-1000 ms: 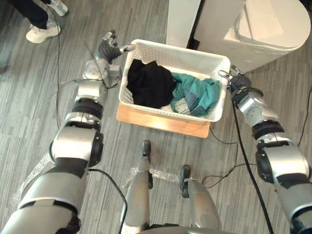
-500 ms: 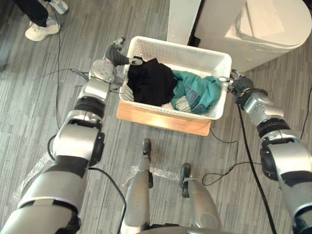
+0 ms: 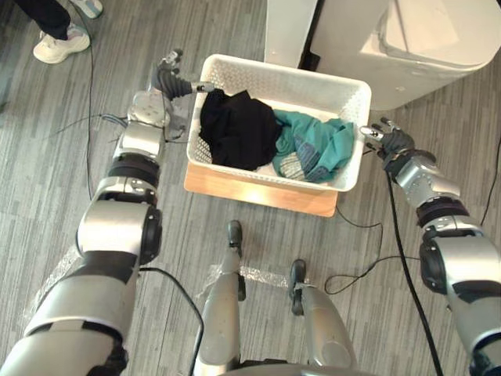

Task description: Pick up the laundry basket with both hands and put the clothes into the washing machine.

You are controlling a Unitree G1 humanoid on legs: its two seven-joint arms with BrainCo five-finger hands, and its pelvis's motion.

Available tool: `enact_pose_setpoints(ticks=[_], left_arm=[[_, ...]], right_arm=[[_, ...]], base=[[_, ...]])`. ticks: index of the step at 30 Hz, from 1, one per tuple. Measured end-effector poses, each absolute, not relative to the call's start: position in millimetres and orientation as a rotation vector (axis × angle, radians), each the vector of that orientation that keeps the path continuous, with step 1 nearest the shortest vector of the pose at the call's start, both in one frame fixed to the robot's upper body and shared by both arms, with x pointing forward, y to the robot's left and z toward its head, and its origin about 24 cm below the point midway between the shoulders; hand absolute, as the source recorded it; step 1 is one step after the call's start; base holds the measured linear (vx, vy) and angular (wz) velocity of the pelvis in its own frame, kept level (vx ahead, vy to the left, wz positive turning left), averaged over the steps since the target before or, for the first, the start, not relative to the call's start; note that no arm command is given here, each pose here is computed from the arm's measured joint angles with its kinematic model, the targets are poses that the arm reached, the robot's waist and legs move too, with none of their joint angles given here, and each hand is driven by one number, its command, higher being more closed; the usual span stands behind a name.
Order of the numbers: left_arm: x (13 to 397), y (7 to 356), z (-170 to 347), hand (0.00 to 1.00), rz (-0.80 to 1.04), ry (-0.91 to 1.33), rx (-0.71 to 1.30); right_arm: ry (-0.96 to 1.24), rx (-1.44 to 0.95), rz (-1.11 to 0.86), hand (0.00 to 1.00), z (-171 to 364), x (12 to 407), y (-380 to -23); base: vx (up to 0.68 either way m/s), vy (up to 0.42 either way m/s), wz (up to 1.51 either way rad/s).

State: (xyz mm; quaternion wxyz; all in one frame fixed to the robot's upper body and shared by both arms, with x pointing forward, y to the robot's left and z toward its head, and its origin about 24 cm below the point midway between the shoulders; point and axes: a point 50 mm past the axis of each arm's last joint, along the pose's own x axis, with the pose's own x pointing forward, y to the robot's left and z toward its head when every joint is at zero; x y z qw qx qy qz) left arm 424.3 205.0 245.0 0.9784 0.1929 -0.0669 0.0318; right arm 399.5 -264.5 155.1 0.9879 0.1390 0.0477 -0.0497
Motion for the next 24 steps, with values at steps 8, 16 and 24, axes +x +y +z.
enact_pose_setpoints(ticks=[8,16,24], left_arm=[[424.2,205.3,241.5,0.00,0.038,-0.109,0.443],[423.9,207.1,241.7,0.00,0.028,-0.101,0.470],[423.7,207.5,240.4,0.00,0.001,-0.085,0.517]], right_arm=[[0.081,0.331,-0.080,0.00,156.6,399.5,-264.3],[0.076,0.364,-0.053,0.00,157.8,401.0,-259.3],[0.057,0.332,-0.004,0.00,166.0,401.2,-258.8]], base=[[0.00,-0.006,-0.01],[0.01,-0.016,-0.04],[0.00,-0.007,-0.02]])
